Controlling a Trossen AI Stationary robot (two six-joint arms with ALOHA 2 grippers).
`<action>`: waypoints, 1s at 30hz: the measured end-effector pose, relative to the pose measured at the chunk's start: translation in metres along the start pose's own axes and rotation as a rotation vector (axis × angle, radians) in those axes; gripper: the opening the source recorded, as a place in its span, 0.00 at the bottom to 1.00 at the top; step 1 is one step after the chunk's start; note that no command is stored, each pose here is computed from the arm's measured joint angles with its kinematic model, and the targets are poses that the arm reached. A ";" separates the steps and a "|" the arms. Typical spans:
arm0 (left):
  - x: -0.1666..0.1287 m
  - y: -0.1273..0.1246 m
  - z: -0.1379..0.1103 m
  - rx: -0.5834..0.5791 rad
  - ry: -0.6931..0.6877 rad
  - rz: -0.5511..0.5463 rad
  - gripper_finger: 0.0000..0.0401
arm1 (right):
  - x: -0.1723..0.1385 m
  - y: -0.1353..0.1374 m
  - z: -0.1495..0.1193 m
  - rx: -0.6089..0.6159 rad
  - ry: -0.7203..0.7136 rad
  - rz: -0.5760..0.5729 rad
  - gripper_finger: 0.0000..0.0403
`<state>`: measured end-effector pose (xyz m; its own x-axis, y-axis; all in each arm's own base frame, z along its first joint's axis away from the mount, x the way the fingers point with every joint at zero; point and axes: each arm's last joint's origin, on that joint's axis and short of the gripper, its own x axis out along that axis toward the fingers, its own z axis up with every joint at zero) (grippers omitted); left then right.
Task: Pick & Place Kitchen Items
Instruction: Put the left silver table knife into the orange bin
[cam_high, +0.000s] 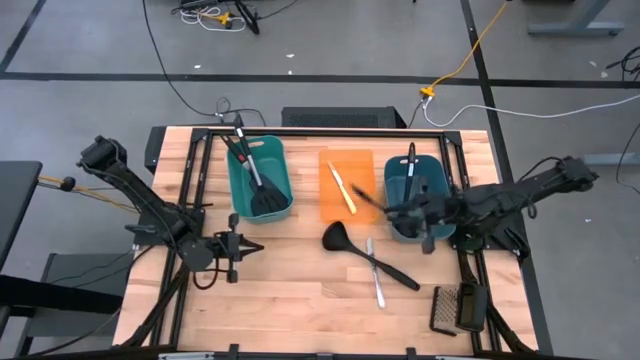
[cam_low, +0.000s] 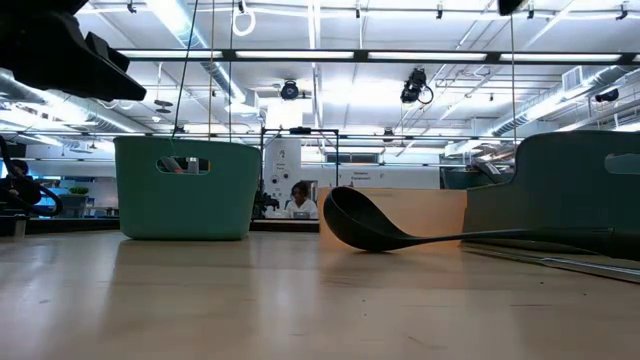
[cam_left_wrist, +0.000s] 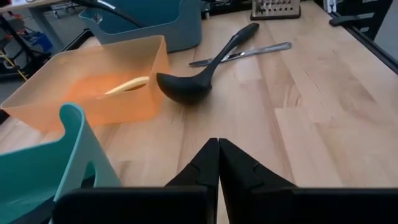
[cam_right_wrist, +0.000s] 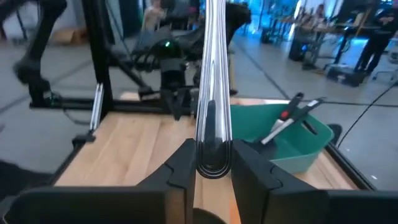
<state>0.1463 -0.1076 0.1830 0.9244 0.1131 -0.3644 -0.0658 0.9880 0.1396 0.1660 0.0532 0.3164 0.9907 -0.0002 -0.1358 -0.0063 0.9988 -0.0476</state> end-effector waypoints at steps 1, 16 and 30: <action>0.000 0.000 0.000 0.001 0.000 0.000 0.03 | -0.007 -0.003 -0.007 0.011 -0.012 -0.007 0.20; 0.000 0.000 0.000 -0.003 -0.003 0.000 0.03 | -0.032 -0.020 -0.080 0.133 -0.056 -0.170 0.20; 0.000 0.000 0.001 0.020 -0.009 0.004 0.04 | 0.014 -0.041 -0.013 0.273 0.307 -0.406 0.20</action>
<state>0.1469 -0.1077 0.1843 0.9275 0.1162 -0.3553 -0.0624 0.9852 0.1594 0.1786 0.0115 0.3038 0.8213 -0.3595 -0.4430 0.4420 0.8919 0.0957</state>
